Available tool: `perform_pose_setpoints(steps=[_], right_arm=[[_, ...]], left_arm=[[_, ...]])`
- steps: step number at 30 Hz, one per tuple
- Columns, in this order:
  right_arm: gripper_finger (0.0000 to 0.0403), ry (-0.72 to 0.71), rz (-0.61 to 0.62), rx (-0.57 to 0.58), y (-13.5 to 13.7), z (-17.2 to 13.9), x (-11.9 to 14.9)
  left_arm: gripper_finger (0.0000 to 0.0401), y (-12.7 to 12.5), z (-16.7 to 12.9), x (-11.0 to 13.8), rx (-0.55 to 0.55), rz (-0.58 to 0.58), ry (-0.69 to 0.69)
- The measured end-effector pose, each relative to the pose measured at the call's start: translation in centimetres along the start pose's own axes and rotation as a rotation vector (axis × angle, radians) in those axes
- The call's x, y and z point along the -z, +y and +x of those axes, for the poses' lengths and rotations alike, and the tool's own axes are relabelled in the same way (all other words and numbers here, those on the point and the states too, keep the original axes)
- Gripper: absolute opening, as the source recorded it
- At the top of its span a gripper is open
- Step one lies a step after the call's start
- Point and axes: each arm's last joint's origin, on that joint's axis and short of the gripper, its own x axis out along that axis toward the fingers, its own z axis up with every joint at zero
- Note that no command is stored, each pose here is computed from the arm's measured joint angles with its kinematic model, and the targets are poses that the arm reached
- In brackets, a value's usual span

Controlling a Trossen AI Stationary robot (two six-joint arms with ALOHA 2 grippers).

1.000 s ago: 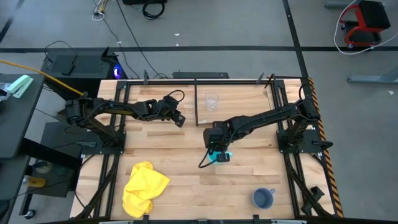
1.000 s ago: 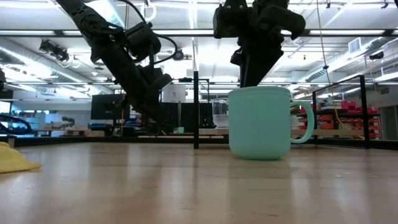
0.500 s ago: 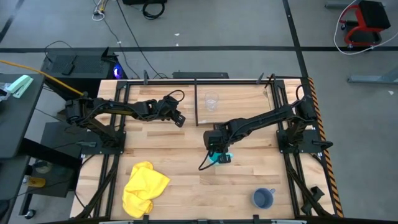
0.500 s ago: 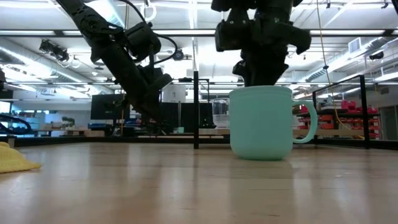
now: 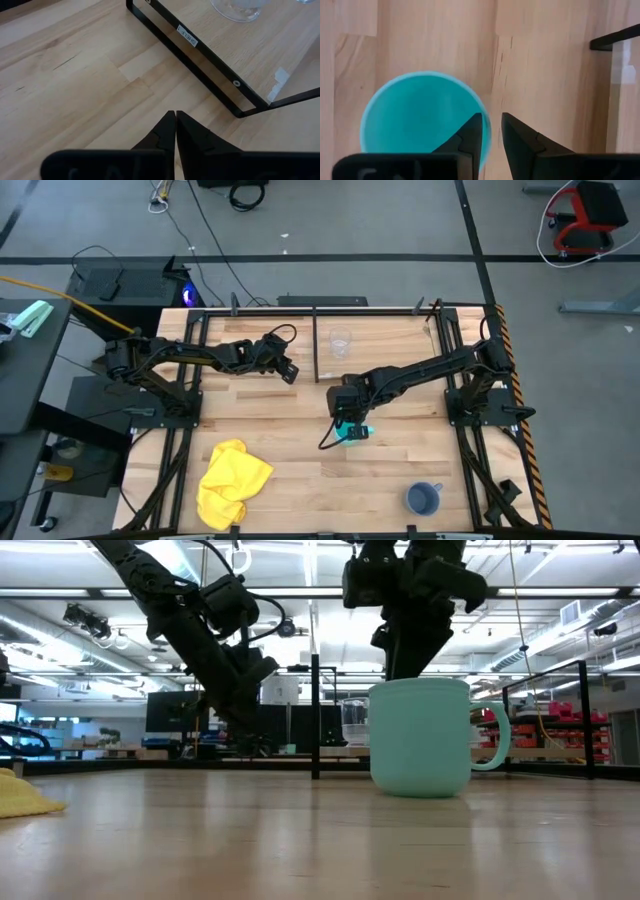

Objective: Stack small to large cups/mugs on shelf
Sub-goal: Put the light blue mug on the shelf

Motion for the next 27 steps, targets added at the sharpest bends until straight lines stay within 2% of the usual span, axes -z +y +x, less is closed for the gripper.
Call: perform_pose_setpoints(steps=[8, 14, 18, 22, 27], right_arm=[[0.0081, 0.041, -0.011, -0.012, 0.1, 1.1, 0.9], [0.0075, 0.018, 0.000, -0.014, 0.1, 1.1, 0.7], [0.0054, 0.019, 0.029, -0.011, -0.2, 1.1, 0.7], [0.0015, 0.017, 0.075, -0.012, -0.4, 1.1, 0.6], [0.0015, 0.019, 0.166, -0.011, -0.4, 1.1, 0.6]], left_arm=[[0.0025, 0.0, 0.0, 0.0, 0.000, 0.000, -0.001], [0.0027, 0.0, 0.0, 0.0, 0.000, 0.000, -0.001], [0.0018, 0.0, 0.0, 0.0, 0.000, 0.000, -0.001], [0.0011, 0.0, 0.0, 0.0, 0.000, 0.001, -0.001], [0.0016, 0.0, 0.0, 0.0, 0.000, 0.002, 0.000]])
